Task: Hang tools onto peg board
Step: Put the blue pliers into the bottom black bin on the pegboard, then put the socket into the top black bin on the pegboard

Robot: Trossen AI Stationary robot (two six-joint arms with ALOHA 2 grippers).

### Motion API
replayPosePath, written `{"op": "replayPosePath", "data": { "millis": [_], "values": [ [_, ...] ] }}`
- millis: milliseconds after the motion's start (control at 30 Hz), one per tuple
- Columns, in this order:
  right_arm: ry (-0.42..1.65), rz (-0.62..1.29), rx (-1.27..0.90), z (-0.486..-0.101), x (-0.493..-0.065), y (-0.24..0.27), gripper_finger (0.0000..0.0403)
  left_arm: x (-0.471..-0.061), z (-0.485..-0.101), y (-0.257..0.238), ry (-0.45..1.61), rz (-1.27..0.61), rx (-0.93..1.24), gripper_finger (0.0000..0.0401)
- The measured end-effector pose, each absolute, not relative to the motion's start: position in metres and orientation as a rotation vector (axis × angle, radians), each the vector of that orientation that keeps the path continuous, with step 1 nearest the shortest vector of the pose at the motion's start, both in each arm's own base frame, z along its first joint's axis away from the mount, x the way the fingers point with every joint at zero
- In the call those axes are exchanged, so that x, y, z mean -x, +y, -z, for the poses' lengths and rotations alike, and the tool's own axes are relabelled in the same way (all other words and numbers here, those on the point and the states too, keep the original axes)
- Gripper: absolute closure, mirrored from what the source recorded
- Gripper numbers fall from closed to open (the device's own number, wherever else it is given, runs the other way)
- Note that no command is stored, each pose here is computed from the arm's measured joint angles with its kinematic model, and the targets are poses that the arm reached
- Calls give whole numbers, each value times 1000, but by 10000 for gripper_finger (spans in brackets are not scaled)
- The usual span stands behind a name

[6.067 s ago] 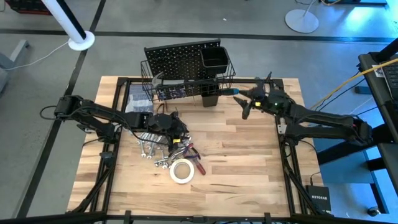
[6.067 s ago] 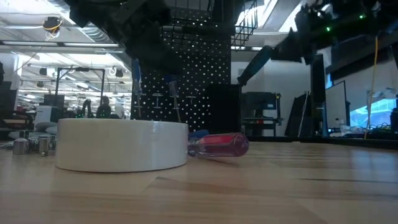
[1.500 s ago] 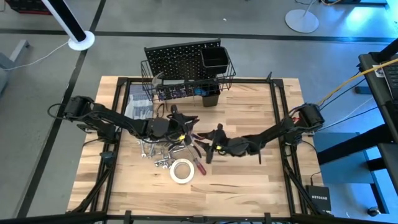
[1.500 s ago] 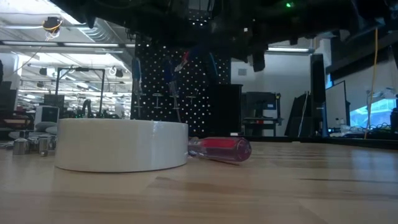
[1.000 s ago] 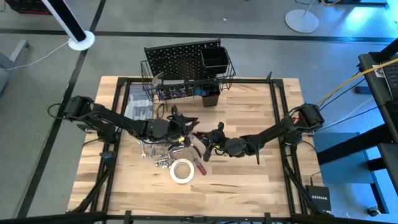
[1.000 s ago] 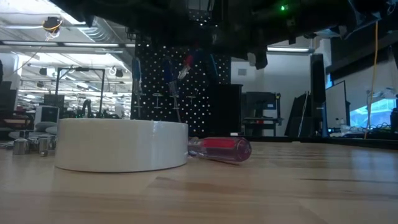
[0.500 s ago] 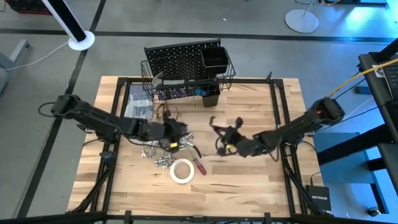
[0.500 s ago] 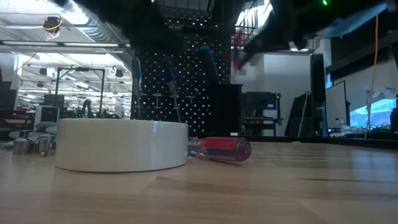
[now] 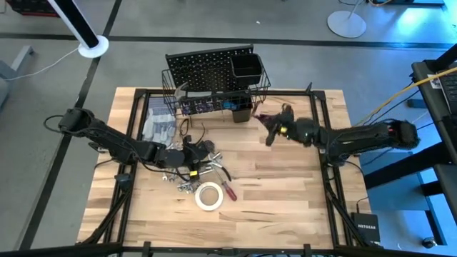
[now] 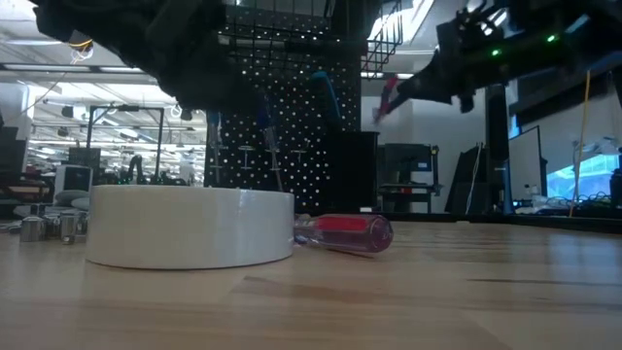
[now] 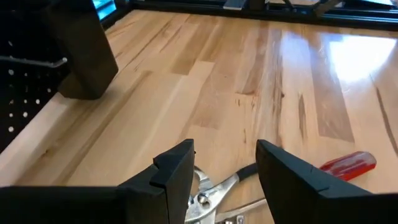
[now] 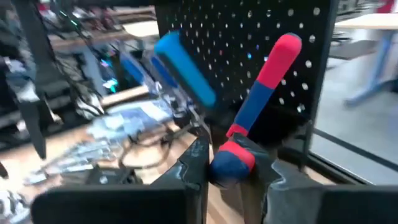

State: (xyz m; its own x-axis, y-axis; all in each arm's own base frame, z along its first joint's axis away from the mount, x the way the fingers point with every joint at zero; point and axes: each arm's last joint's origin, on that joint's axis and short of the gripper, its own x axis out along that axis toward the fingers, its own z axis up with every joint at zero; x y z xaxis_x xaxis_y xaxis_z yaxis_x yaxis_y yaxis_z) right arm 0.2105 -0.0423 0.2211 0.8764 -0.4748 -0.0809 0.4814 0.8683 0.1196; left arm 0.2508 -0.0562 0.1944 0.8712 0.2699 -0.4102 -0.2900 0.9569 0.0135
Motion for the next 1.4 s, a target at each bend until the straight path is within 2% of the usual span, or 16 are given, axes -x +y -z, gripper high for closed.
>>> {"op": "replayPosePath", "data": {
  "millis": [233,733,933,1133,1267,1400],
  "values": [
    [-3,440,-94,-228,-215,-81,349,-252,-196,-56,410,-287,35,237],
    [117,433,16,-215,-248,-132,346,-251,-195,-56,422,-284,8,237],
    [147,529,55,-213,-249,-135,285,-251,-194,-56,432,-284,4,237],
    [166,540,54,-215,-246,-133,215,-251,-194,-56,430,-284,9,237],
    [197,459,43,-225,-240,-118,187,-250,-194,-59,431,-275,9,237],
    [264,307,20,-233,-233,-90,177,-249,-194,-62,437,-263,1,237]
  ]
}}
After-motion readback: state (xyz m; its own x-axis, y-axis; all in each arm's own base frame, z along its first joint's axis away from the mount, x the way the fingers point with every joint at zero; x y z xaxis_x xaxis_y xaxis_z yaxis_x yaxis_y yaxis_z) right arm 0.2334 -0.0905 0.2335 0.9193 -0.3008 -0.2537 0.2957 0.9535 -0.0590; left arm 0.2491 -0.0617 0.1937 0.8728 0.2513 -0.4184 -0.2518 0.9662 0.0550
